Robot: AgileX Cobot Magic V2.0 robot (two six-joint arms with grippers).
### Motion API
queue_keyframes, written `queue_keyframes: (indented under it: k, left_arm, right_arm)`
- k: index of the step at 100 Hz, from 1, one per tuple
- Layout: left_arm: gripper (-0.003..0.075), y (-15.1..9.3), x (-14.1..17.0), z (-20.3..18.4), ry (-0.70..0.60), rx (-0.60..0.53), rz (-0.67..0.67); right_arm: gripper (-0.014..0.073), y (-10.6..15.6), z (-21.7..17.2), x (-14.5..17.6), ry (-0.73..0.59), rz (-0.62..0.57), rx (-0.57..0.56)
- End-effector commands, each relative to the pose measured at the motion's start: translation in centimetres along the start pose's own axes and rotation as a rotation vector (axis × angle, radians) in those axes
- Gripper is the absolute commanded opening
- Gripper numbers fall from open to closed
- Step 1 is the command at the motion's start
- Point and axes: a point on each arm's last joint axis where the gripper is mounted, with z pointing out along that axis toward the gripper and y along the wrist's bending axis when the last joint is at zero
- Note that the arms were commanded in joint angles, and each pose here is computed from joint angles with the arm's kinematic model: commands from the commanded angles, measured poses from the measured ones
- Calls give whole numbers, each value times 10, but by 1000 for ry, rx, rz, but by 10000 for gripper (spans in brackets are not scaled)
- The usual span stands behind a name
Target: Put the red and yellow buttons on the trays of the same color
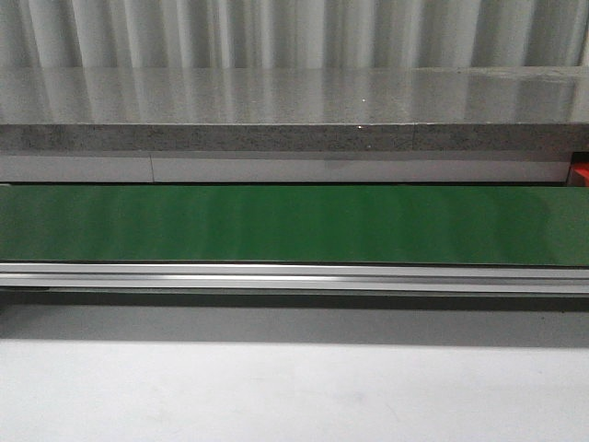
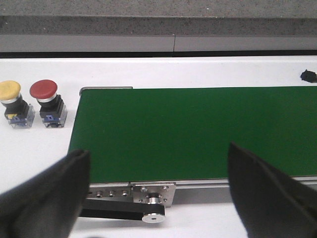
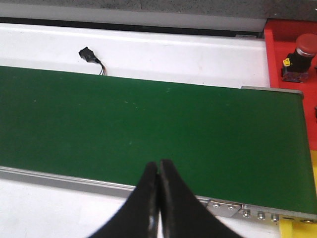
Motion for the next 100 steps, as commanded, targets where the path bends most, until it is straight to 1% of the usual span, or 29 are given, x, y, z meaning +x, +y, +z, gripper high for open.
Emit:
queue_keyframes:
  k: [1,16,23,30,43,54,69,84,100]
  left_arm:
    - [678,1,-15,-3,-100,-9,-14]
    - [645,1,-20,-5,-120,-10,-34]
    - [636,3,-28,-7,-142,-23,-98]
    - [636,9,-37,-7,-156,-50,-193]
    - [636,30,-56,2,-157,-148,-349]
    - [636,56,-64,22,-106,-240,-452]
    - [636,89,-69,58,5,-292,-591]
    - [636,111,-75,98,90,-298,-631]
    - [636,130,-79,136,141,-300,-652]
  right_arm:
    - [-68,0,-6,-13,-94,0,2]
    - [-68,0,-6,-13,-94,0,2]
    - [-68,0,-6,-13,-94,0,2]
    - [-68,0,-6,-13,-94,0,2]
    - [-68,0,-6,-13,-94,0,2]
    - [-68,0,-6,-13,-94,0,2]
    - [-68,0,-6,-13,-94,0,2]
    - [-68,0,-6,-13,-94,0,2]
    - [-68,0,-6,-13,-94,0,2]
